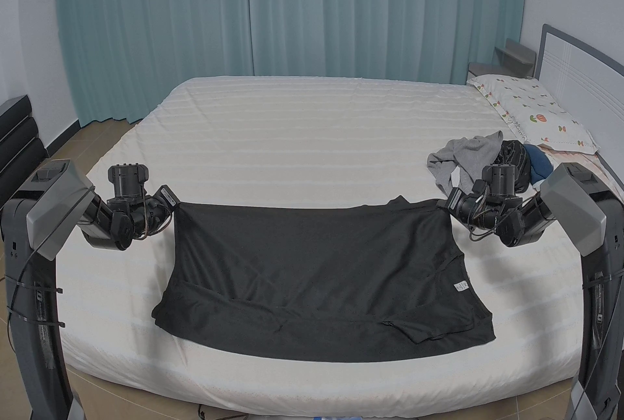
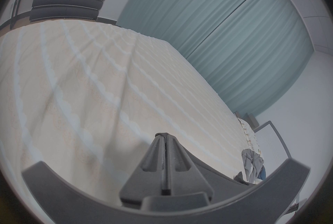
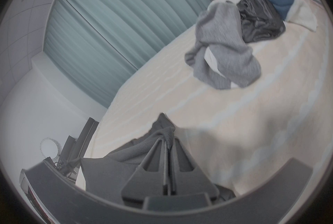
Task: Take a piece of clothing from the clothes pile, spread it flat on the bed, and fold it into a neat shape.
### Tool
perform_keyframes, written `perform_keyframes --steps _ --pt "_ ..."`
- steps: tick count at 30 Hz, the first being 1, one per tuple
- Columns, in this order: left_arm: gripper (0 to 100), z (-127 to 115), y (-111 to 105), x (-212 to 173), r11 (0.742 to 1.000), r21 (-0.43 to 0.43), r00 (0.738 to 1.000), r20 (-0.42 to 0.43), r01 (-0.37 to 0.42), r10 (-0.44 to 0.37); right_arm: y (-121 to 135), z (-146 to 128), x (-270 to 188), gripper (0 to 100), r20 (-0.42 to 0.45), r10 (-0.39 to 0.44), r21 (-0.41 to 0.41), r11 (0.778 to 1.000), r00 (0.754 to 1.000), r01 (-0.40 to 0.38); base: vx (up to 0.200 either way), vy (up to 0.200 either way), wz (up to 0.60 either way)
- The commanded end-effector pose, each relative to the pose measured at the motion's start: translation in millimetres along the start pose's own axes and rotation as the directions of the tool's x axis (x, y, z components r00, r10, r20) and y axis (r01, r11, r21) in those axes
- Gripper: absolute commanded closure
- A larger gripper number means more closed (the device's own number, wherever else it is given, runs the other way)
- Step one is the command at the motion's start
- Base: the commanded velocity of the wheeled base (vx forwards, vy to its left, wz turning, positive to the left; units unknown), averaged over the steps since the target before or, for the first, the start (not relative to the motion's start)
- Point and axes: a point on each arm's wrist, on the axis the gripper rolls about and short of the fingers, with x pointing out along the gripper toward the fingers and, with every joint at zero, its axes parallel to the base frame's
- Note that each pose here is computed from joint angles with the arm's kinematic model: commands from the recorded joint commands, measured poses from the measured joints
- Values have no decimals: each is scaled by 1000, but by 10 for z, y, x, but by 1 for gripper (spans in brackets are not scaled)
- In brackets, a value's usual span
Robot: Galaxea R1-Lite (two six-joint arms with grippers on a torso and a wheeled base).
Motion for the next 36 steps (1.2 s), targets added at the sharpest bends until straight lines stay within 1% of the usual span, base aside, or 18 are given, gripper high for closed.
perform_keyframes --steps 1,3,4,7,10,17,23,24,27,28,29,30,36 --pt "100 -112 86 94 1000 -3 1000 -27 -15 15 -170 -236 108 100 -66 -30 17 999 997 31 0 0 0" --pt "100 -130 104 107 1000 -3 999 -32 -19 19 -199 -277 132 100 -76 -34 17 999 997 36 0 0 0" --pt "100 -143 117 117 1000 -5 999 -35 -23 22 -236 -327 166 0 -90 -35 20 999 995 37 0 0 0" --pt "100 -161 145 133 1000 -10 999 -41 -28 27 -242 -367 173 0 -112 -18 24 999 994 21 0 0 0" --pt "100 -169 154 139 1000 -10 999 -43 -30 29 -233 -361 175 0 -117 2 27 1000 993 2 0 0 0" --pt "100 -173 157 143 999 -12 999 -43 -30 29 -182 -254 192 0 -100 47 41 998 994 -43 0 0 0" --pt "100 -177 152 143 1000 -11 999 -44 -29 28 -54 -170 279 0 -82 75 14 997 994 -74 0 0 0" --pt "100 -173 147 140 1000 -11 999 -43 -28 27 -52 -169 277 100 -90 71 15 997 993 -70 0 0 0" --pt "100 -172 155 138 999 -12 999 -43 -30 29 -57 -191 272 100 -119 52 8 999 992 -52 0 0 0" --pt "100 -167 151 135 1000 -10 999 -42 -29 28 -84 -213 274 100 -132 39 -24 999 990 -43 0 0 0" --pt "100 -167 151 135 1000 -12 999 -42 -29 28 -91 -222 276 100 -135 38 -28 999 990 -42 0 0 0" --pt "100 -162 145 128 1000 -10 999 -41 -28 27 -105 -216 271 100 -129 36 -41 998 991 -42 0 0 0" --pt "100 -169 150 117 999 -10 999 -43 -32 31 -109 -119 229 100 -97 36 -38 998 995 -40 0 0 0"
